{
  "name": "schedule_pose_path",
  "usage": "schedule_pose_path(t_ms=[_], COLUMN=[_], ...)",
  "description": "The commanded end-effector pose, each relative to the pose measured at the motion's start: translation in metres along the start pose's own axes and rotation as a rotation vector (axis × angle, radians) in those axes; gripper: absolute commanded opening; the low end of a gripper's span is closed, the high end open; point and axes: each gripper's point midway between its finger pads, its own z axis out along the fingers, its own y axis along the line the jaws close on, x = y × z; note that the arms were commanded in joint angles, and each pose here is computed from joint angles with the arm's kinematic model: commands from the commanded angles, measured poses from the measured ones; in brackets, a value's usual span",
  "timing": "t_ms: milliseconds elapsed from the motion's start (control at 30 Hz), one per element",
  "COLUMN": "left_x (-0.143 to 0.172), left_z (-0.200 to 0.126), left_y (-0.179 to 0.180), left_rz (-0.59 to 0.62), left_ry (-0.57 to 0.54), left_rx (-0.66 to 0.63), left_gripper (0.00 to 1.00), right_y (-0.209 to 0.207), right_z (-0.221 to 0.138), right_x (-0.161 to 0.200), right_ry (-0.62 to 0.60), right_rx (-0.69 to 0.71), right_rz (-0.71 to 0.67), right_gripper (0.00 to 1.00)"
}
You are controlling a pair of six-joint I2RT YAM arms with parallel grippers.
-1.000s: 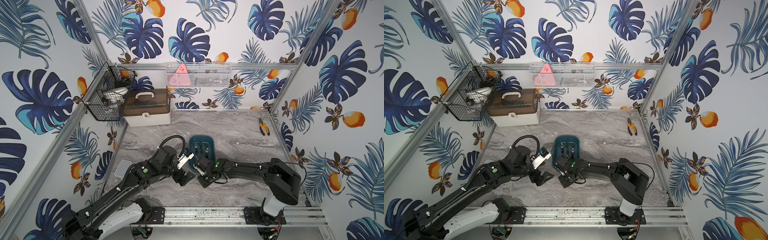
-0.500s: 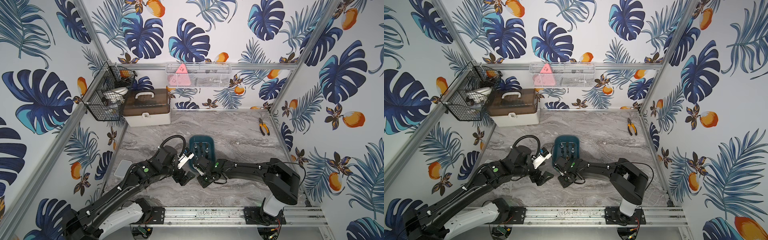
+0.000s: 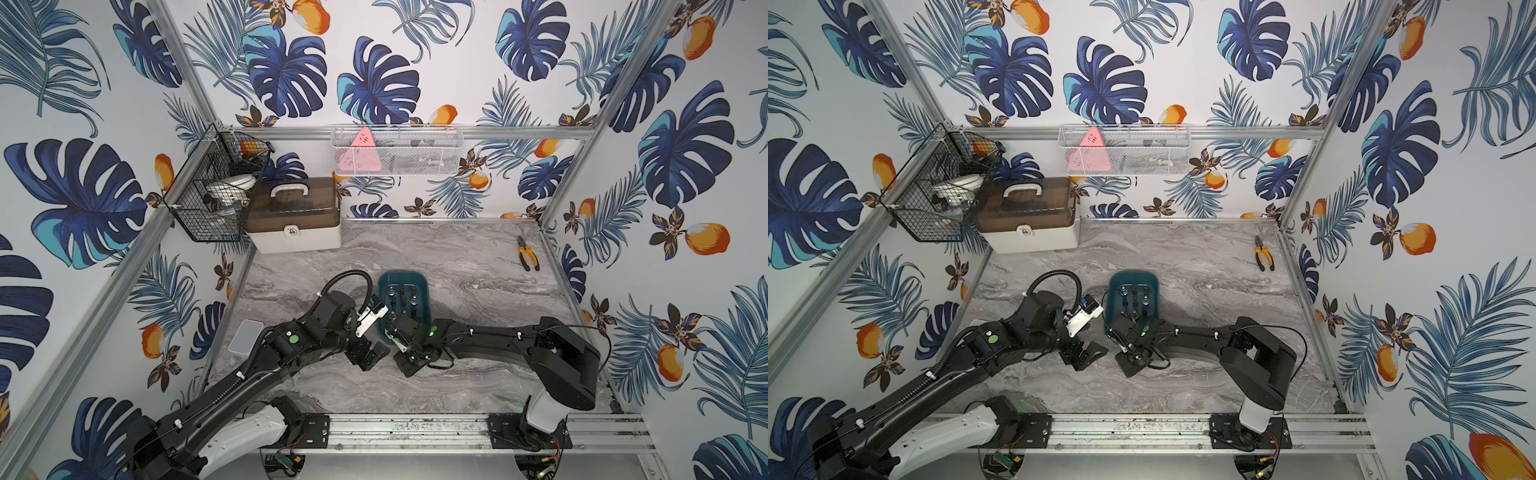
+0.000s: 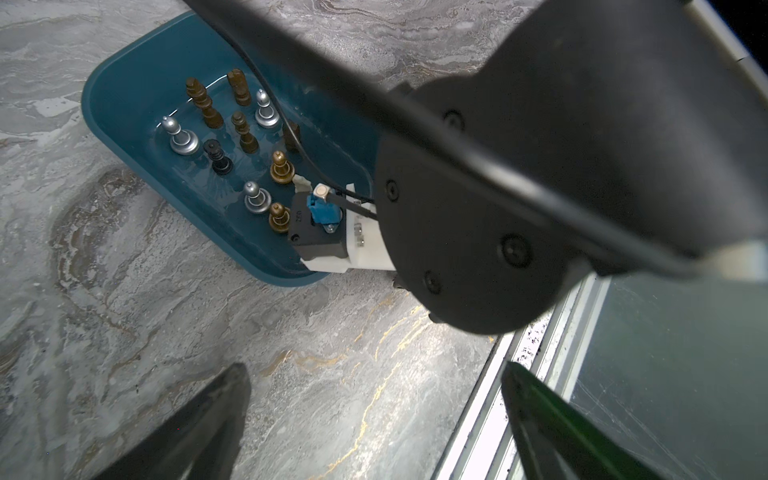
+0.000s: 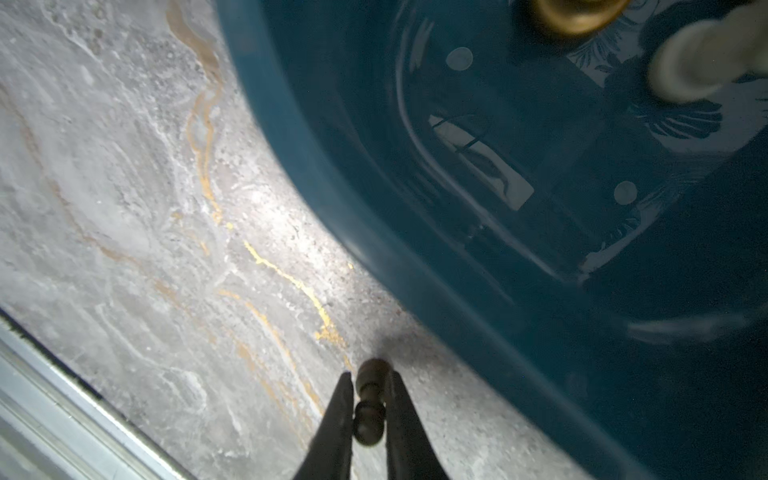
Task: Put the chess pieces into the storage box
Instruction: Pick up the chess piece at the center of the board.
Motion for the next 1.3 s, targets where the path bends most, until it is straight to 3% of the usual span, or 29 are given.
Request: schedule_pose_path(t_ms=[0,467,833,1067,1267], left_x=[-0.007,-0.007,-0.007,-0.007,-0.007], left_z=[-0.001,0.0,0.001,0.0,0.0], left_y=[0.0,0.001,0.006,0.006,0.008], left_rz=[0.022,0.017,0.018,0.025,0.026], left_ry=[-0.023,-0.018,-0.01,-0.013,-0.012], left_rx=[-0.002,-0.008,-0.036,-0.034,-0.047], left_gripper=[0.97,0.97,0.98,0.98,0.98], right_y=[-0.001,-0.002,0.007,-0.024,-0.064], right_z=[-0.002,-0.01,-0.052,-0.076,-0.076], right_x=[0.002,-0.002,-0.038,-0.075,-0.093], right_ry=[0.006,-0.012,-0.088,-0.14,-0.148], right_rx=[0.012,0.024,-0.028,-0.043,-0.002], right_rz=[0.002,0.001,0.037,0.139,0.197], right_gripper=[0.18,0.14,0.13,0.11,0.1])
